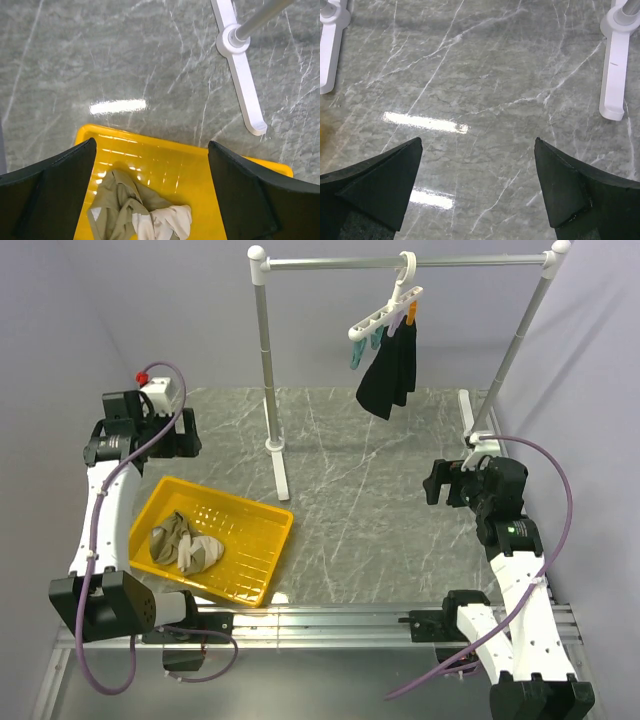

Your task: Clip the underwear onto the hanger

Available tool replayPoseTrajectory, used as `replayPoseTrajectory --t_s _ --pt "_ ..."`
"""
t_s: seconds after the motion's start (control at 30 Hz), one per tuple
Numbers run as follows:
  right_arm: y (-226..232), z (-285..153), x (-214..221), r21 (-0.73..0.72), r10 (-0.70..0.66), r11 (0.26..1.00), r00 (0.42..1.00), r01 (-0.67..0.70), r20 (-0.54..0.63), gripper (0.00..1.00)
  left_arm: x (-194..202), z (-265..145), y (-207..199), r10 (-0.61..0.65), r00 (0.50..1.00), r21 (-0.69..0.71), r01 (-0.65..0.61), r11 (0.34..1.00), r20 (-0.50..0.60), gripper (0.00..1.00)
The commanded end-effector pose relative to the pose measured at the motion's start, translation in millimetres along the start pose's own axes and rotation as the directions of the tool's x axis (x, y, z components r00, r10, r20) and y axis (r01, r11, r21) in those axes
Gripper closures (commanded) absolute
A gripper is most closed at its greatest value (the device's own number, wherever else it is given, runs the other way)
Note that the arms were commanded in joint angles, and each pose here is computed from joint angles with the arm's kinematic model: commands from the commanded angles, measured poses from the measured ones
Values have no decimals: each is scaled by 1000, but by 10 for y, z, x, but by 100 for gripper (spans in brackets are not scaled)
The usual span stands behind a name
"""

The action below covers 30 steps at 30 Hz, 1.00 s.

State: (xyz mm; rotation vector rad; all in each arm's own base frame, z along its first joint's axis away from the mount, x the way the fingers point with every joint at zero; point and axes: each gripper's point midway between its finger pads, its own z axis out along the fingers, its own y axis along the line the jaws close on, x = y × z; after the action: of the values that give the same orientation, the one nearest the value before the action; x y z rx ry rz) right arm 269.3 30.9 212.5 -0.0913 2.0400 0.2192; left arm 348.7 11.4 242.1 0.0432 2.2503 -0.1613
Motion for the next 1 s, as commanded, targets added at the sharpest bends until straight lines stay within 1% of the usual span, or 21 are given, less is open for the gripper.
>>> replayPoseTrajectory --t_s 0.0,0.07,0.1,0.17,0.2,0.23,0.3,0.37,0.4,0.43,0.47,0.53,0.57,0.63,0.67,0.7,0.77,0.83,0.9,0.93,0.97 --pt "6 -48 -220 -3 -28 1000 998 28 51 0 -294 -61 -48 63 995 22 -65 998 75 1" --pt "9 -51 -211 -6 -33 999 998 33 45 0 -340 -36 -99 86 994 44 -89 995 66 1" --pt "11 -51 -211 -7 -34 999 998 35 44 0 -279 28 -137 100 995 64 -102 993 28 1" --pt "5 -51 -204 -6 -37 999 999 37 39 0 -297 52 -195 131 991 94 -131 987 8 1" --pt "9 -57 -223 -7 -38 999 998 38 42 0 -215 64 -225 152 988 112 -147 983 -32 1" --pt "12 -59 -226 -9 -39 999 998 39 41 0 -205 104 -279 164 985 134 -157 979 -47 1" --pt "20 -54 -217 -16 -45 999 999 46 29 0 -120 93 -354 210 975 196 -192 961 -71 1" --pt "38 -60 -196 -29 -57 998 998 57 12 0 71 15 -488 246 961 299 -199 933 -128 1" --pt "35 -51 -202 -31 -59 998 998 59 2 0 147 -3 -492 309 941 335 -249 909 -141 1" --pt "42 -47 -193 -37 -63 997 998 62 -7 0 248 -6 -501 333 924 369 -248 896 -186 1" --pt "45 -30 -159 -43 -61 997 998 60 -25 0 454 -85 -477 388 885 409 -263 874 -258 1" --pt "75 -17 -145 -65 -67 996 997 64 -37 0 685 -132 -394 418 842 431 -255 866 -341 2" --pt "82 -1 -132 -72 -65 996 997 62 -46 0 792 -187 -332 448 814 440 -271 856 -371 1" --pt "94 11 -128 -82 -66 995 996 62 -52 0 942 -255 -240 464 787 430 -283 857 -407 1" --pt "101 20 -117 -88 -67 994 996 62 -59 0 1023 -294 -173 490 757 428 -306 850 -432 1" --pt "97 25 -121 -87 -67 994 996 62 -59 0 1069 -336 -134 501 745 422 -321 848 -440 1" --pt "105 42 -102 -95 -67 994 995 60 -67 0 1235 -371 -35 530 702 421 -347 838 -475 1" --pt "115 45 -106 -101 -67 993 995 60 -71 0 1390 -389 36 550 673 418 -370 830 -495 1" --pt "121 52 -115 -106 -65 993 995 57 -74 0 1481 -364 152 589 631 411 -425 807 -504 1" --pt "117 58 -113 -104 -61 993 995 53 -74 0 1613 -355 185 602 606 420 -433 798 -520 1" --pt "121 66 -114 -105 -59 993 996 51 -73 0 1653 -324 214 627 588 429 -457 779 -511 1"
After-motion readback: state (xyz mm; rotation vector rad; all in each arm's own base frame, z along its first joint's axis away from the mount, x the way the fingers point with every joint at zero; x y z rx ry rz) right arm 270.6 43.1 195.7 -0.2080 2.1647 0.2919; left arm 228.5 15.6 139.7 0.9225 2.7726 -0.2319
